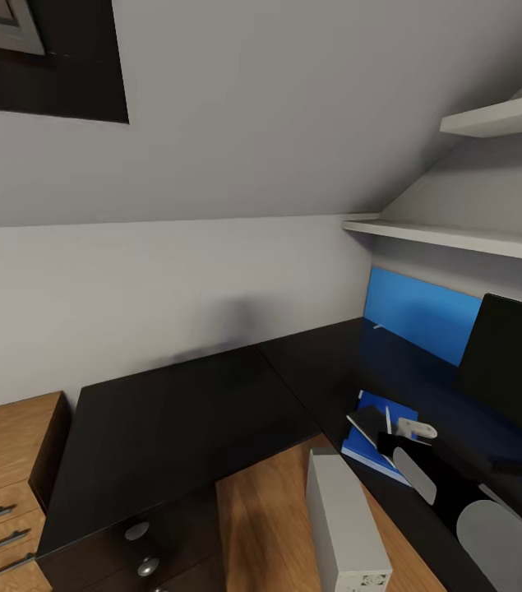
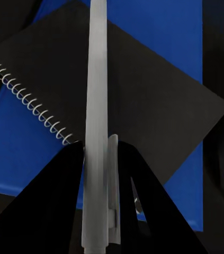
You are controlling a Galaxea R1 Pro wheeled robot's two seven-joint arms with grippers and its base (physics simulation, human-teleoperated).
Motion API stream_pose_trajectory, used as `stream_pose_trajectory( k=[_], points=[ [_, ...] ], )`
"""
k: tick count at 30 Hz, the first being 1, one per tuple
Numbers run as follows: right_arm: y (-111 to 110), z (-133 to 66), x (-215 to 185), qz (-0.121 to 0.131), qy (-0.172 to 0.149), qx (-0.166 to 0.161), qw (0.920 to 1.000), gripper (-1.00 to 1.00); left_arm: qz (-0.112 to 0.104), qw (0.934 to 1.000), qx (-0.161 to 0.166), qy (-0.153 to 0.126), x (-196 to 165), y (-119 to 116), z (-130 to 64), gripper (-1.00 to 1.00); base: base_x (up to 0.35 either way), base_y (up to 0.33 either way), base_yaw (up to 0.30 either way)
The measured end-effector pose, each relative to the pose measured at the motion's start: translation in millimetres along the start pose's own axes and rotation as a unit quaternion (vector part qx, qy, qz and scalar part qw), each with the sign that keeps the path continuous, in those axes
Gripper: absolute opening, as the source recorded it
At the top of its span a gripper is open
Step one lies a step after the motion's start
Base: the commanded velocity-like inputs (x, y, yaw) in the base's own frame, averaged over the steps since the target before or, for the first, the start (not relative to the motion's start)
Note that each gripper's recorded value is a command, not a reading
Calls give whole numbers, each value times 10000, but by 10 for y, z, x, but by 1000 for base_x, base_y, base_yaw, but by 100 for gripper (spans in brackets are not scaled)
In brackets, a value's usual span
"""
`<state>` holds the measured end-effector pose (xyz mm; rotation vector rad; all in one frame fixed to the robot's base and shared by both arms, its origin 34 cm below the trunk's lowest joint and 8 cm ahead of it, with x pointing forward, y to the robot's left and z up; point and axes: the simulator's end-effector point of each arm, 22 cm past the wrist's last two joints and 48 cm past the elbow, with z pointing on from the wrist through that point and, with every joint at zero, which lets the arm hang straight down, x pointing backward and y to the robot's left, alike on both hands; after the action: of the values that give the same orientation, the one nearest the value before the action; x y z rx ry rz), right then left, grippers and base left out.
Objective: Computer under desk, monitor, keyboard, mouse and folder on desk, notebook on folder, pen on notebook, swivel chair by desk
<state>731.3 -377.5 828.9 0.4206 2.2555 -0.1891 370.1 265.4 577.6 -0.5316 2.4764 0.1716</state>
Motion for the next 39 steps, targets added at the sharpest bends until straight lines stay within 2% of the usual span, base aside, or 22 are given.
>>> stream_pose_trajectory(
  k=[28,29,39],
  points=[
    [-2,2,-6,11,-18,5,10000,-100,13,10000,6,-5,-2,-1,0,100,36,0,0],
    [-2,2,-6,10,-18,5,10000,100,13,10000,5,-5,-2,0,0,100,0,0,0],
    [-9,2,-28,30,-63,16,10000,100,14,10000,10,-6,-1,-6,-1,100,0,0,0]
  ],
)
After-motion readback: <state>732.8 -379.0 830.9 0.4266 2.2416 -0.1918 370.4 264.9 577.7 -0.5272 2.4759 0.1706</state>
